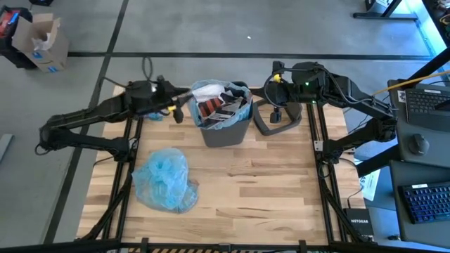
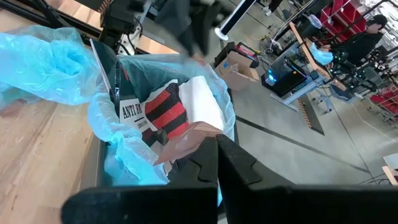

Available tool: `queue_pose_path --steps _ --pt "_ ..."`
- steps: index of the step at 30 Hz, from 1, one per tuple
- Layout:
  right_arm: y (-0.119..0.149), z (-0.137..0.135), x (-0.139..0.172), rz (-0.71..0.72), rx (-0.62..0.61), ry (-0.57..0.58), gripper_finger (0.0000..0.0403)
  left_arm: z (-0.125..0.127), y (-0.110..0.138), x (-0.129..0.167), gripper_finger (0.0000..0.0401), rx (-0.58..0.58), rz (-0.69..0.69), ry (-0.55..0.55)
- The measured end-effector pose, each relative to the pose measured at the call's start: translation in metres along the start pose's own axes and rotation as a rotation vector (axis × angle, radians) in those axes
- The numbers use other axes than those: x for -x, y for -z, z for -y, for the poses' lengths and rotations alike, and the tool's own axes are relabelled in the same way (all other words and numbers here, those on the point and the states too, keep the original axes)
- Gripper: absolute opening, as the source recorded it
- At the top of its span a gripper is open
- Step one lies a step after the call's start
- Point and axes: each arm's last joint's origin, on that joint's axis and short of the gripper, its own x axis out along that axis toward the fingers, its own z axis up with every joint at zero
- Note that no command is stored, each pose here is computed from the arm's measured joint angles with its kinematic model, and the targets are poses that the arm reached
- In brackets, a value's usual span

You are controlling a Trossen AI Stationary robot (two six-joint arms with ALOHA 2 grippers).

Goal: Pick and place trash into bin
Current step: Remove the trash bag from the trash bin

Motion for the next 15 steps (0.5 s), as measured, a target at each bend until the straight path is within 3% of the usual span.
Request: queue_pose_path --steps 4,8,11,15 --pt "0.0 0.0 0.0 0.003 0.003 0.002 0.0 0.008 0.006 -0.012 0.0117 -0.018 -0.059 0.092" --pt "0.0 0.0 0.0 0.001 0.003 0.001 0.0 0.007 -0.01 -0.004 0.0117 -0.028 -0.09 0.097" --pt "0.0 0.0 0.0 0.001 0.003 0.0 0.0 0.003 -0.029 0.007 0.0117 -0.024 -0.079 0.083" --pt "0.0 0.0 0.0 0.0 0.003 0.0 0.0 -0.007 -0.045 0.021 0.0117 0.012 -0.106 -0.032"
